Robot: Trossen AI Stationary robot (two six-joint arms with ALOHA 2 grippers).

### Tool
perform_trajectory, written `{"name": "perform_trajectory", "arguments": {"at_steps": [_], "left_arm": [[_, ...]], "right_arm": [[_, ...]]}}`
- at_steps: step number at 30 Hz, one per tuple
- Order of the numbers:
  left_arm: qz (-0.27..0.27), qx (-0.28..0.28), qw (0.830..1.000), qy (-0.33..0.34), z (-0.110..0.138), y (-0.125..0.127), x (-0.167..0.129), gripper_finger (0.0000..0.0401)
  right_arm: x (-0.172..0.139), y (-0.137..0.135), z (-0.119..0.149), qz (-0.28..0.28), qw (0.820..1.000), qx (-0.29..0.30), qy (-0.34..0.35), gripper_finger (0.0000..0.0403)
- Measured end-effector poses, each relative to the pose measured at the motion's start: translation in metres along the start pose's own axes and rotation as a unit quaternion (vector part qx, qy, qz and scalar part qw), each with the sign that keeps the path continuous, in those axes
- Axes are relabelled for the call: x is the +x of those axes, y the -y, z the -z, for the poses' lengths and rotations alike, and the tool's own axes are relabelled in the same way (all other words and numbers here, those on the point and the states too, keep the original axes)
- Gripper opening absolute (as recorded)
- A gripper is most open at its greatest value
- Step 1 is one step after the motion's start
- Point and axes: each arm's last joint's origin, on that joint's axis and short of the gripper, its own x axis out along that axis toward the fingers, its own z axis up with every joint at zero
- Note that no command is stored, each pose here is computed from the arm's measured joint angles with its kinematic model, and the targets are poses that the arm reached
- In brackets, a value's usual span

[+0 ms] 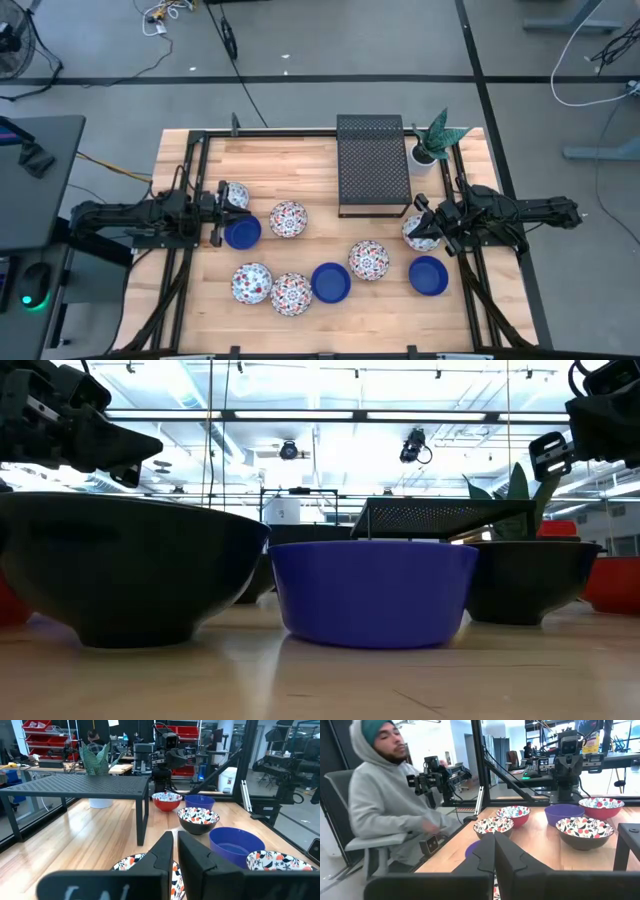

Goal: Pick & Place Mini bowls

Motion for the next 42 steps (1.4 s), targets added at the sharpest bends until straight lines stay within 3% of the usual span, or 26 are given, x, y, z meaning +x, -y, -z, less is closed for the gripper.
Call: {"name": "perform_trajectory", "arguments": {"at_steps": [21,23,25,29,35,38,42], "left_arm": [[-0.014,0.006,1.000,0.013,-0.002,-0.001,0.000,0.0032],[-0.019,-0.014,0.999,0.025,-0.005,-0.001,0.000,0.0032],[-0.005,-0.046,0.998,0.039,-0.007,0.000,0.000,0.0032],[0.037,-0.047,0.994,0.097,-0.019,0.003,0.000,0.0032],[0.083,0.015,0.981,0.172,-0.035,0.013,0.007,0.0032],[0.059,0.046,0.989,0.129,-0.040,0.018,0.021,0.0032],[0.061,0.039,0.997,0.024,-0.045,0.027,0.048,0.0032]], "right_arm": [[0.000,0.000,0.000,0.000,1.000,0.000,0.000,0.0005],[0.000,0.000,0.000,0.000,1.000,0.000,0.000,0.0005],[0.000,0.000,0.000,0.000,1.000,0.000,0.000,0.0005],[0.000,0.000,0.000,0.000,1.000,0.000,0.000,0.0005],[0.000,0.000,0.000,0.000,1.000,0.000,0.000,0.0005],[0.000,0.000,0.000,0.000,1.000,0.000,0.000,0.0005],[0.000,0.000,0.000,0.000,1.000,0.000,0.000,0.0005]]}}
